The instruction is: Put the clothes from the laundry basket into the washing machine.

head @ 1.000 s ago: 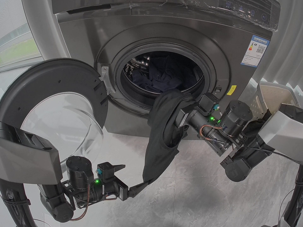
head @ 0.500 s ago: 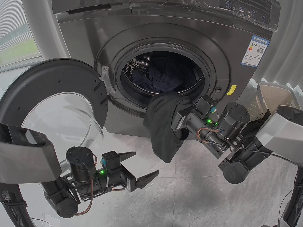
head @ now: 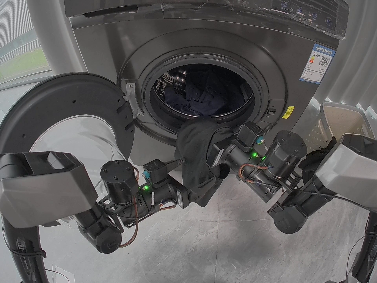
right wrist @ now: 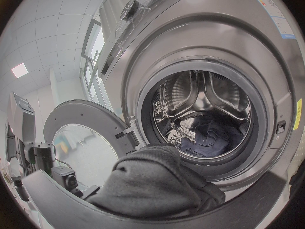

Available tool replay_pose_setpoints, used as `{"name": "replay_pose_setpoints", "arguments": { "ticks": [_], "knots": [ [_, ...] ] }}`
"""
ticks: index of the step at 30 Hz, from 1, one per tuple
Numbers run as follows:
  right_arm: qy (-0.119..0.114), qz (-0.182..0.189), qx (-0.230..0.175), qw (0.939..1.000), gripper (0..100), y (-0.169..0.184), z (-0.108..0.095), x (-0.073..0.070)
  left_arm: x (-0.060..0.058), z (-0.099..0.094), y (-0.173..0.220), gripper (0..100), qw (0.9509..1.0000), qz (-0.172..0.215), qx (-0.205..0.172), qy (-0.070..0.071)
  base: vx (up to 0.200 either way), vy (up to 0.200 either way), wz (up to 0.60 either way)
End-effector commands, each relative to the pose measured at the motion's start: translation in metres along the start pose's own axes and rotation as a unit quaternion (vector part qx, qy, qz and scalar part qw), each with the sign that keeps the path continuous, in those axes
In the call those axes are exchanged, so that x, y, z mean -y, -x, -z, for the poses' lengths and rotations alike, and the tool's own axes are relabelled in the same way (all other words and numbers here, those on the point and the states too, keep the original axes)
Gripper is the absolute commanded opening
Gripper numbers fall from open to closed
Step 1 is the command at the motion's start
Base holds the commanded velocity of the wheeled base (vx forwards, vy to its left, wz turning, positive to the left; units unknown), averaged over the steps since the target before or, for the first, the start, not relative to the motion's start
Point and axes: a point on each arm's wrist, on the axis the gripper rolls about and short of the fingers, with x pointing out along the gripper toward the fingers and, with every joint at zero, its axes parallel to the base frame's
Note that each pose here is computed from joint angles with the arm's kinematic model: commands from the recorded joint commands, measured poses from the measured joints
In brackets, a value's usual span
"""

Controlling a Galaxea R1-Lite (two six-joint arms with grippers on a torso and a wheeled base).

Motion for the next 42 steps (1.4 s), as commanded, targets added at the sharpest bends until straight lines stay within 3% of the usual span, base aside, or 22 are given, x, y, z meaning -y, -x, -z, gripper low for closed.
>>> {"name": "replay_pose_setpoints", "arguments": {
  "ticks": [1,8,16,22,23,28,31,37,42],
  "knots": [
    [-0.003,-0.007,-0.003,1.0,0,0.002,0.002,-0.005,-0.008,0.015,-0.013,100,0.9999,-0.005,-0.005,0.007,0.0,0.0,0.0],
    [-0.011,-0.027,-0.005,0.9996,0,0.002,0.003,-0.022,-0.02,0.027,-0.033,100,0.9999,-0.012,0.005,0.006,0.0,0.0,0.0],
    [-0.018,-0.024,-0.004,0.9995,0,0.004,0.002,-0.031,-0.05,0.031,-0.055,100,0.9979,-0.05,0.041,-0.006,0.0,0.0,0.0],
    [-0.021,-0.026,-0.004,0.9994,0,0.004,0.002,-0.032,-0.053,0.031,-0.06,100,0.997,-0.058,0.049,-0.008,0.0,0.0,0.0],
    [-0.021,-0.026,-0.003,0.9994,0,0.004,0.002,-0.032,-0.053,0.031,-0.061,0,0.9969,-0.06,0.051,-0.008,0.0,0.0,0.0],
    [-0.022,-0.024,-0.002,0.9995,0,0.004,0.0,-0.032,-0.055,0.034,-0.063,0,0.9965,-0.065,0.052,-0.007,0.0,0.0,0.0],
    [-0.018,-0.012,0.001,0.9998,0,0.003,-0.002,-0.023,-0.058,0.03,-0.061,0,0.9954,-0.076,0.057,-0.009,0.0,0.0,0.0],
    [-0.003,0.045,-0.003,0.999,0,0.004,0.0,0.022,-0.057,0.006,-0.048,0,0.9933,-0.089,0.072,-0.013,0.0,0.0,0.0],
    [-0.003,0.055,-0.03,0.998,0,0.012,0.012,0.029,-0.049,-0.017,-0.038,0,0.9912,-0.097,0.09,-0.008,0.0,0.0,0.0]
  ]
}}
